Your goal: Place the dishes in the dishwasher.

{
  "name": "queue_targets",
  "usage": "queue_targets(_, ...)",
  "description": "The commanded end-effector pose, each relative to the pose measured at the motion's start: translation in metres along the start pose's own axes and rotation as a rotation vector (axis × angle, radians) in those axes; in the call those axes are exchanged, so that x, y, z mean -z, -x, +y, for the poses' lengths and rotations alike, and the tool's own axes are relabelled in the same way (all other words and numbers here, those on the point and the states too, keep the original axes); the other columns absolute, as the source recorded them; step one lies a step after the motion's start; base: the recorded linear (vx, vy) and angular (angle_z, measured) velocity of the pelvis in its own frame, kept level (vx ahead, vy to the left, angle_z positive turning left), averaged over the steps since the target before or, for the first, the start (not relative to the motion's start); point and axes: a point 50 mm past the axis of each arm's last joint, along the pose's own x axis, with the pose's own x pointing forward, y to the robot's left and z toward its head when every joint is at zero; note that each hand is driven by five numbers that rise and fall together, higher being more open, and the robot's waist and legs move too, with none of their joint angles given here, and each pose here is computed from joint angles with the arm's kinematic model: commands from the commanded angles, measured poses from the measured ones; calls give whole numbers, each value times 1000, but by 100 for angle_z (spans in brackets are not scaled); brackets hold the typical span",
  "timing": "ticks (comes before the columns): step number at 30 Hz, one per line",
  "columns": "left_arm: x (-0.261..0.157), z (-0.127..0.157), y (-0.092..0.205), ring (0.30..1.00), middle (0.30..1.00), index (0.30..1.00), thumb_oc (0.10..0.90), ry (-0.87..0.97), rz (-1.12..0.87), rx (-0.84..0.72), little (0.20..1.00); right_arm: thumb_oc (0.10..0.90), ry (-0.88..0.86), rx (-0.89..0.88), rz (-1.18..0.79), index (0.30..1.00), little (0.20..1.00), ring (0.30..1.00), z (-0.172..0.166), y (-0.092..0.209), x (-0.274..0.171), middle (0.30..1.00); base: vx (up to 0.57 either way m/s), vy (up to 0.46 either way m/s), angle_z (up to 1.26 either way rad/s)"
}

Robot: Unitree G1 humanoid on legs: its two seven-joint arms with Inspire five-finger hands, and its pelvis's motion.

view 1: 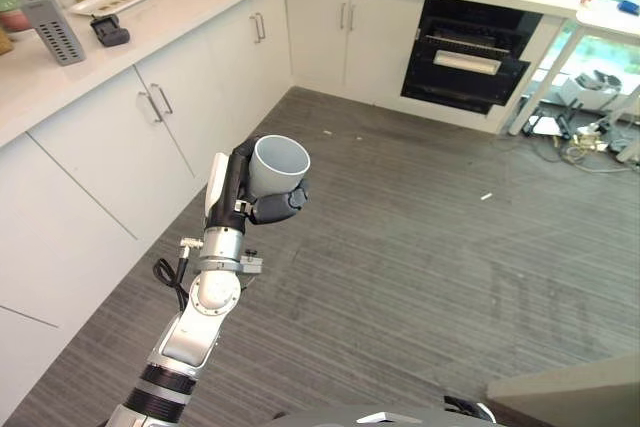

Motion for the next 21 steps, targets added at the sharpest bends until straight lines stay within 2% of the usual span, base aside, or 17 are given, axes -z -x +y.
queue_targets(1,-41,28,-26,300,300,300,400,49,-240,-170,300,800,8,4,-71,900,900,900,-1,-1,-16,900,39,-97,12)
queue_targets(7,-44,34,-26,300,300,300,400,59,-255,-189,300,800,98,-3,-119,900,900,900,-2,-1,-24,900,71,-134,17)
queue_targets(11,-44,35,-26,300,300,300,400,49,-256,-202,300,800,90,1,-96,900,900,900,-4,-1,-19,900,403,69,20)
queue_targets(14,-44,39,-23,300,300,300,400,14,-258,-215,300,800,146,-7,-79,900,900,900,-3,0,-12,900,560,122,-10)
queue_targets(17,-42,45,-19,300,300,300,400,-5,-251,-237,300,800,174,-16,-77,900,900,900,0,0,-13,900,508,93,-50)
queue_targets(21,-47,46,-18,300,300,300,400,-17,-272,-221,300,800,104,-30,-43,900,900,900,7,1,-4,900,576,142,-61)
